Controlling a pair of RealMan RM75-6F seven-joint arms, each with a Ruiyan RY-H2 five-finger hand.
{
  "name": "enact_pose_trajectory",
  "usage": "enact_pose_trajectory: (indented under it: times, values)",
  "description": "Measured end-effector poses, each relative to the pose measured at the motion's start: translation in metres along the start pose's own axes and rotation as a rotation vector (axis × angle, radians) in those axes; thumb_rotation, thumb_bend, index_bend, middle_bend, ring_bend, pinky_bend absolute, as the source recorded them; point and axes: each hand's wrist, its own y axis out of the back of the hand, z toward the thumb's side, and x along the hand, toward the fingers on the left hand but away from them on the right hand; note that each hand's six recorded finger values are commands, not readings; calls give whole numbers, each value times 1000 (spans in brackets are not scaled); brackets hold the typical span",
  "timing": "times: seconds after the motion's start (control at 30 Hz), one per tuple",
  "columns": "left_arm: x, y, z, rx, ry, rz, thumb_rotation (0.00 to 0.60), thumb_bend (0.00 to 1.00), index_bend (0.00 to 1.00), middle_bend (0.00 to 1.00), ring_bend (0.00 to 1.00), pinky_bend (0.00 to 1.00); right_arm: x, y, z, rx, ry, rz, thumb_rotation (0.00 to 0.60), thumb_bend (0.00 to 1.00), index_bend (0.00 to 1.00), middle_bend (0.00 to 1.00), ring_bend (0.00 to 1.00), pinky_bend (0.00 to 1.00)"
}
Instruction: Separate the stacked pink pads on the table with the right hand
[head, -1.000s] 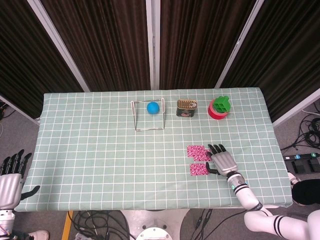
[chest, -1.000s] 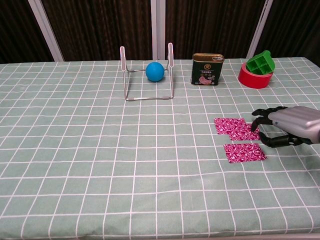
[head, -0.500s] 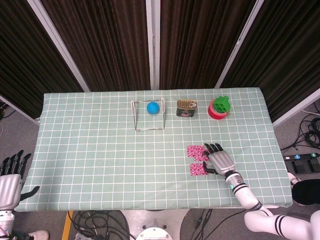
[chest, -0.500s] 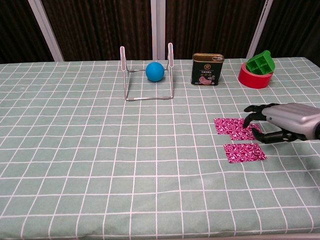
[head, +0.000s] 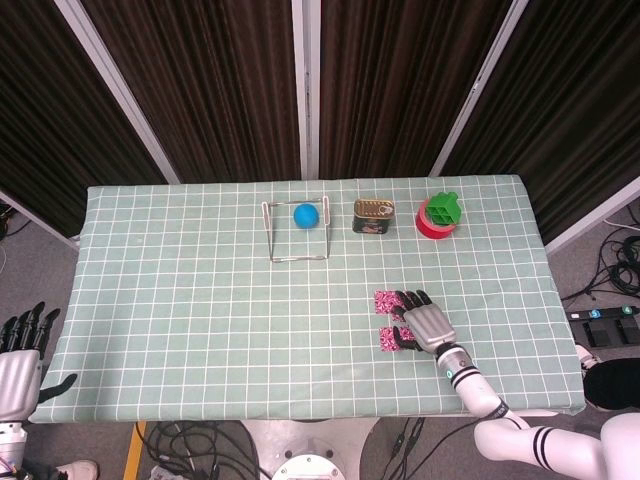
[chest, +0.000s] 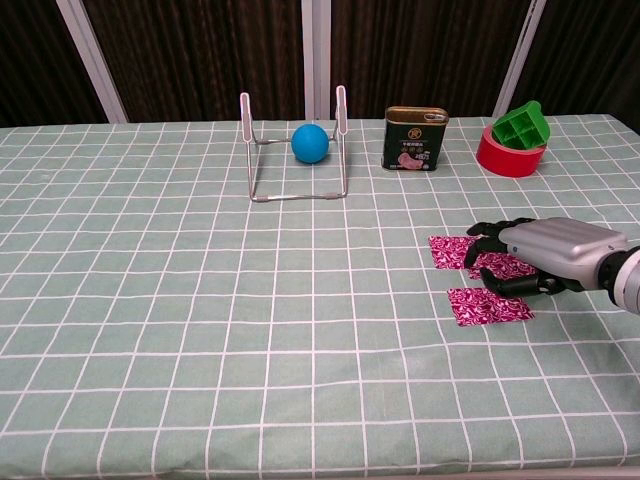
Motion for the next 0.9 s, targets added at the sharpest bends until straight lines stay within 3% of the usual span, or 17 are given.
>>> enact_pose_trajectory:
  times: [0.63,0.73,0.9]
  values:
    - [1,0,3,3,-6,3,600,72,136,51,62,80,24,3,-42,35,-67,-3,112,551,232,0,0,0]
    - [1,1,3,4,-6,3,600,72,136,51,62,80,24,11,-40,9,-62,-26,162,517,231,0,0,0]
    - [1,1,3,4,-6,4,600,72,137,51,62,80,16,28,-31,-42,-52,-77,326,240,240,0,0,0]
